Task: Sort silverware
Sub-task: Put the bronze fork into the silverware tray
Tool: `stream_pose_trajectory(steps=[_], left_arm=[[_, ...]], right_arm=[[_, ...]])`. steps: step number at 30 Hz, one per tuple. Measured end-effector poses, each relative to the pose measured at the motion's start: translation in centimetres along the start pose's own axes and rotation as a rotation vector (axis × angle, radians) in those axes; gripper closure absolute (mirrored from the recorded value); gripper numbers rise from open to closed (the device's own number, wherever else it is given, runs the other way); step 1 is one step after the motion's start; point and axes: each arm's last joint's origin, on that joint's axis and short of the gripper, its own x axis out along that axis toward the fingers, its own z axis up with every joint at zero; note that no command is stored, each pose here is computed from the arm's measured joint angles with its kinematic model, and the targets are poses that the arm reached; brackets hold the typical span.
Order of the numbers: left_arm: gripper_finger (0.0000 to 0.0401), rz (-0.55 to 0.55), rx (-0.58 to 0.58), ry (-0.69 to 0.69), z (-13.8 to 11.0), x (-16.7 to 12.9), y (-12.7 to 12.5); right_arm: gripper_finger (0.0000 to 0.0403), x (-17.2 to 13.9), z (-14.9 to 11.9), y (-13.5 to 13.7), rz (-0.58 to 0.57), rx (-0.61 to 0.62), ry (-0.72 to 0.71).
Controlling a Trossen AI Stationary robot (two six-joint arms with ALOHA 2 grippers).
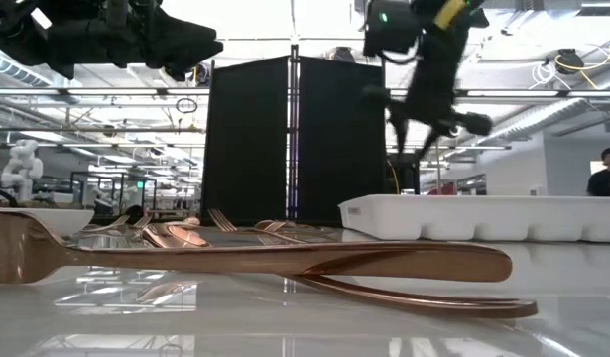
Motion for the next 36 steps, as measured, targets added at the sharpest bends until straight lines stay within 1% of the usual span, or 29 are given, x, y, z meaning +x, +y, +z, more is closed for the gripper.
stream_pose_trajectory(steps=[3, 6, 7, 9, 10, 11, 12, 13, 15, 18, 22, 24, 27, 28, 30, 34, 36], left_arm=[[0.0230, -0.012, -0.006, -0.002, 0.0, 0.0, -0.2], [0.0230, -0.022, -0.002, -0.009, 0.1, 0.1, -0.3], [0.0230, -0.025, 0.000, -0.014, 0.2, 0.1, -0.4], [0.0230, -0.033, 0.000, -0.019, 0.2, 0.1, -0.5], [0.0230, -0.038, 0.001, -0.023, 0.2, 0.1, -0.6], [0.0230, -0.043, 0.004, -0.026, 0.3, 0.1, -0.7], [0.0230, -0.048, 0.004, -0.026, 0.3, 0.2, -0.8], [0.0230, -0.053, 0.004, -0.024, 0.3, 0.2, -0.8], [0.0230, -0.057, 0.003, -0.023, 0.3, 0.2, -0.9], [0.0230, -0.066, 0.007, -0.038, 0.4, 0.2, -1.0], [0.0230, -0.095, 0.008, -0.046, 0.5, 0.2, -1.1], [0.0230, -0.095, 0.008, -0.046, 0.5, 0.2, -1.1], [0.0230, -0.095, 0.015, -0.048, 0.5, 0.2, -1.1], [0.0230, -0.094, 0.026, -0.053, 0.5, 0.2, -1.1], [0.0230, -0.091, 0.048, -0.076, 0.7, 0.2, -1.0], [0.0230, -0.087, 0.061, -0.112, 1.1, 0.2, -1.0], [0.0230, -0.087, 0.061, -0.115, 1.2, 0.2, -1.0]], right_arm=[[0.0293, -1.1, 0.5, -1.3, -0.044, 0.334, -0.127], [0.0293, -1.8, 1.4, -2.6, -0.074, 0.668, -0.317], [0.0293, -2.0, 1.7, -3.0, -0.072, 0.807, -0.387], [0.0293, -2.8, 2.1, -4.2, -0.064, 1.146, -0.555], [0.0293, -3.1, 2.3, -4.8, -0.054, 1.295, -0.639], [0.0293, -3.3, 2.6, -5.3, -0.034, 1.428, -0.703], [0.0293, -3.4, 2.9, -5.6, 0.005, 1.527, -0.758], [0.0293, -3.4, 3.3, -5.6, 0.058, 1.569, -0.801], [0.0293, -3.2, 4.9, -5.5, 0.138, 1.606, -0.830], [0.0296, -2.3, 7.9, -5.1, 0.209, 1.646, -0.817], [0.0308, 0.0, 11.2, -6.3, 0.289, 1.678, -0.746], [0.0312, 0.8, 12.4, -7.4, 0.360, 1.704, -0.703], [0.0312, 1.6, 13.8, -7.7, 0.461, 1.744, -0.549], [0.0311, 1.7, 14.3, -7.7, 0.474, 1.747, -0.503], [0.0307, 1.5, 15.3, -7.8, 0.466, 1.756, -0.464], [0.0301, 0.8, 17.3, -8.5, 0.450, 1.748, -0.494], [0.0301, 0.8, 18.2, -8.3, 0.442, 1.736, -0.482]])
